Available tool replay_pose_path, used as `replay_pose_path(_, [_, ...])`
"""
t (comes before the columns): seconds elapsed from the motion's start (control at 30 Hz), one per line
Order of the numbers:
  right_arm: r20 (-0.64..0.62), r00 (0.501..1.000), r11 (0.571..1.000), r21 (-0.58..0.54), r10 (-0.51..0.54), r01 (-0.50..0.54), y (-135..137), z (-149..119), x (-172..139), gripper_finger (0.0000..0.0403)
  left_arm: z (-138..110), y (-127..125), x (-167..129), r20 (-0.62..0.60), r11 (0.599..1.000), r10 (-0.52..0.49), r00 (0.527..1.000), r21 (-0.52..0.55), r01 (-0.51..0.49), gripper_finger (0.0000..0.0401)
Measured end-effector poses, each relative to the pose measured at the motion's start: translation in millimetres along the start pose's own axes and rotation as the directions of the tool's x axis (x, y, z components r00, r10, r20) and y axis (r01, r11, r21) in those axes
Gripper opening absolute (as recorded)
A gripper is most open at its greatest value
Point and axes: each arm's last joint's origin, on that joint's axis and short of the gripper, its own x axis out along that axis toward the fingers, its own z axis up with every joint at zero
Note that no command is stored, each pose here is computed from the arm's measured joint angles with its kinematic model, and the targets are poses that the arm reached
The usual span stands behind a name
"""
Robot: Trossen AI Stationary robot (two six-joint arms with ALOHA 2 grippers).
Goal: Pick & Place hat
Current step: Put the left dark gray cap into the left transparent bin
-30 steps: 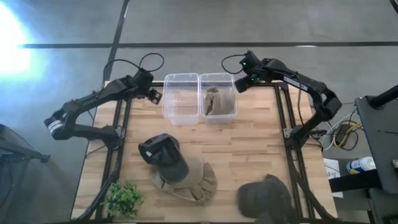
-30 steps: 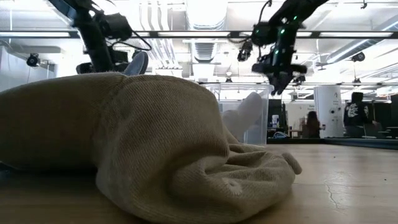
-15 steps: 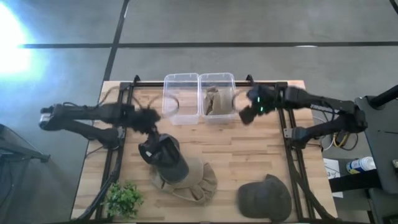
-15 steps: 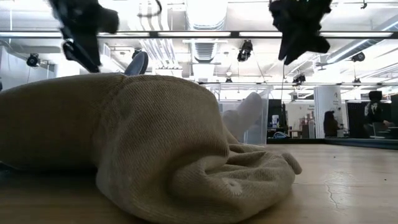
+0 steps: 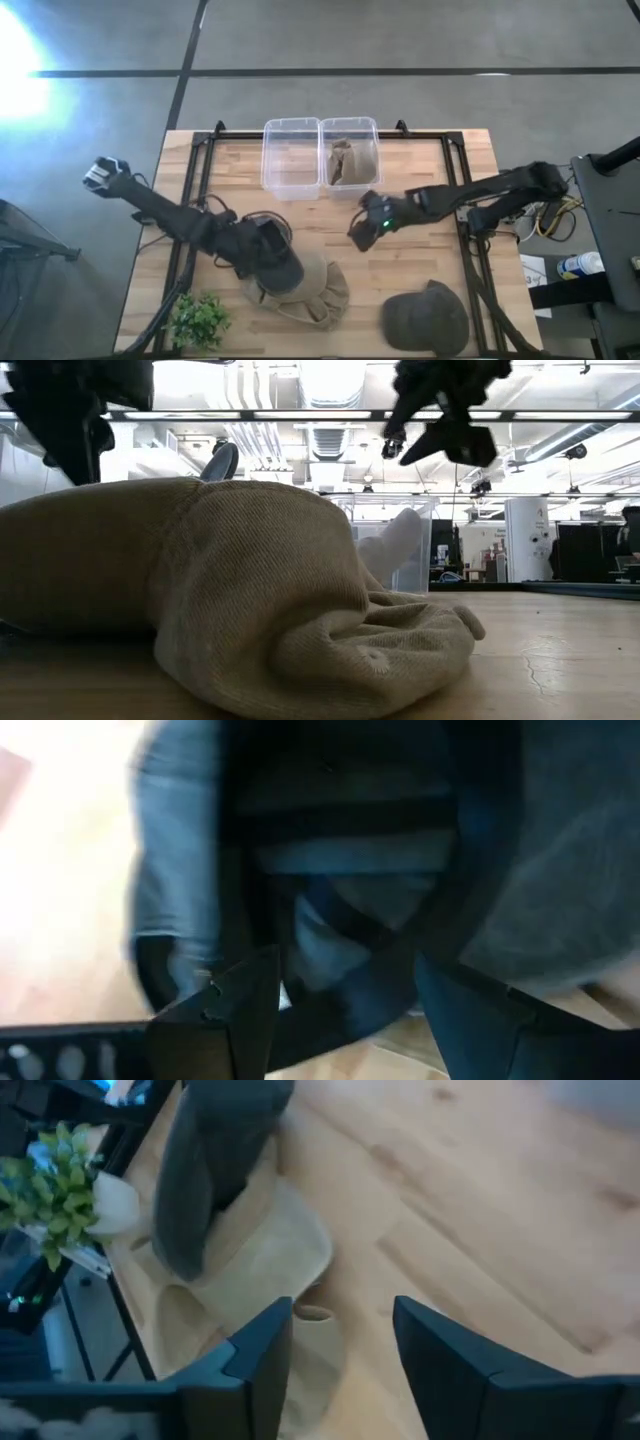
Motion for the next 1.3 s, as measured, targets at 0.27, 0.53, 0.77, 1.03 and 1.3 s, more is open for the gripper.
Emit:
replay_pose_path(0.27, [-0.013,1.0,0.996,-0.091,-0.005,0.003,41,15,47,0.021,1,-23,28,-0.019,0.999,0.011,1.0,0.042,-0.01,0.0225])
replay_pose_path(0.53, [-0.074,0.997,0.985,-0.17,0.018,-0.03,68,21,91,0.0212,-7,-28,21,0.036,0.999,0.008,0.999,-0.052,-0.006,0.0225])
replay_pose_path(0.77, [-0.079,0.996,0.98,-0.19,0.051,-0.065,84,23,105,0.0212,-12,-14,-6,0.197,0.996,0.044,0.979,-0.09,-0.027,0.0225])
replay_pose_path(1.03, [-0.129,0.99,0.971,-0.225,0.051,-0.079,91,22,136,0.0212,-13,4,-20,0.262,0.989,0.113,0.958,-0.122,-0.083,0.0225])
replay_pose_path(1.3, [-0.099,0.995,0.969,-0.248,-0.03,0.004,99,30,123,0.0211,-14,7,-23,0.257,0.986,0.116,0.959,-0.147,-0.08,0.0225])
